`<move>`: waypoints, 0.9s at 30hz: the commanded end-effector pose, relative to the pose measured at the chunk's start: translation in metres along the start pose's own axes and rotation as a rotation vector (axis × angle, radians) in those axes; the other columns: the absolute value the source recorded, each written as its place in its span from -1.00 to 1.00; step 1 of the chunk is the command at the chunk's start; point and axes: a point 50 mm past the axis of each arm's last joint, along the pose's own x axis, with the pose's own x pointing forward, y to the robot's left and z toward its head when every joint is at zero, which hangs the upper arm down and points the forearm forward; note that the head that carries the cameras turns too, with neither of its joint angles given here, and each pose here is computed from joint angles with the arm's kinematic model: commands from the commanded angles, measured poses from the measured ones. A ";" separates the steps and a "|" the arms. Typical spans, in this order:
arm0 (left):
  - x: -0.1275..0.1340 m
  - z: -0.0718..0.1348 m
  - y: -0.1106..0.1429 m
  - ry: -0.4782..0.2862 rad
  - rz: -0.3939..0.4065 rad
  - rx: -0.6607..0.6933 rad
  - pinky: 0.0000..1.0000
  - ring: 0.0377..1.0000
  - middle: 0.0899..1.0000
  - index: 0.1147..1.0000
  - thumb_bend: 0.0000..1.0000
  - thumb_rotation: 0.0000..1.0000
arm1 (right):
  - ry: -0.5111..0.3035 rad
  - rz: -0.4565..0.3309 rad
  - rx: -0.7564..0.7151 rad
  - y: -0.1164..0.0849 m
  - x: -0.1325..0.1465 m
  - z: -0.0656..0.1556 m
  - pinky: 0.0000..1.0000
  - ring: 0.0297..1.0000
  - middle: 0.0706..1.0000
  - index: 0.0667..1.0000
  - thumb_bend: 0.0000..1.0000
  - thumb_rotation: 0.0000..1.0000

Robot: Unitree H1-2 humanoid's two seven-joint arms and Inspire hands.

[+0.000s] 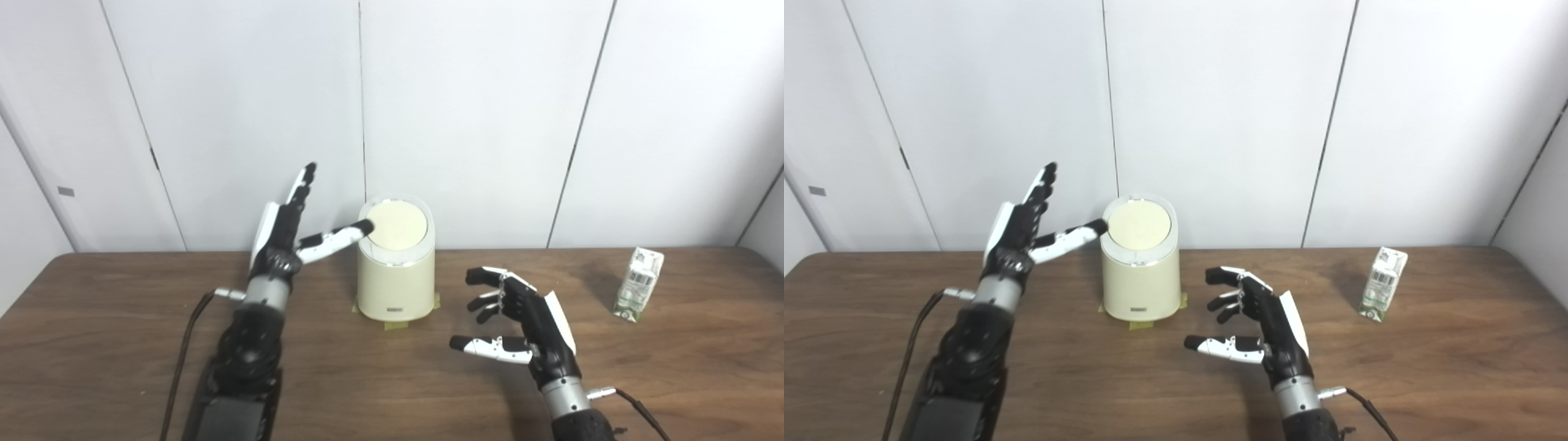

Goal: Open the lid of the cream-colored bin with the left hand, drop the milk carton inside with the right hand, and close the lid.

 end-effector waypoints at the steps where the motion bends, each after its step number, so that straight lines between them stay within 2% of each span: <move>1: 0.024 0.040 0.000 -0.096 0.046 0.047 0.90 1.00 1.00 1.00 0.93 -0.24 | -0.107 -0.007 0.008 -0.002 0.016 0.019 -0.17 0.05 0.36 0.31 0.41 -1.00; 4: 0.035 0.048 -0.009 -0.099 0.031 0.073 0.79 1.00 1.00 1.00 0.91 -0.22 | -0.105 -0.006 0.008 -0.001 0.015 0.020 -0.16 0.04 0.35 0.31 0.40 -1.00; 10: 0.050 0.057 -0.023 -0.105 0.026 0.124 0.85 1.00 1.00 1.00 0.89 -0.25 | -0.103 -0.009 0.015 0.001 0.015 0.022 -0.16 0.05 0.36 0.32 0.37 -1.00; 15: 0.059 0.045 -0.033 -0.067 0.052 0.170 0.84 1.00 1.00 1.00 0.76 -0.34 | -0.096 -0.003 0.021 0.003 0.015 0.023 -0.13 0.05 0.38 0.33 0.34 -1.00; 27: 0.066 0.016 -0.035 -0.047 0.047 0.324 0.84 1.00 1.00 1.00 0.74 -0.60 | -0.093 -0.013 0.038 0.006 0.016 0.029 -0.19 0.02 0.38 0.34 0.32 -0.99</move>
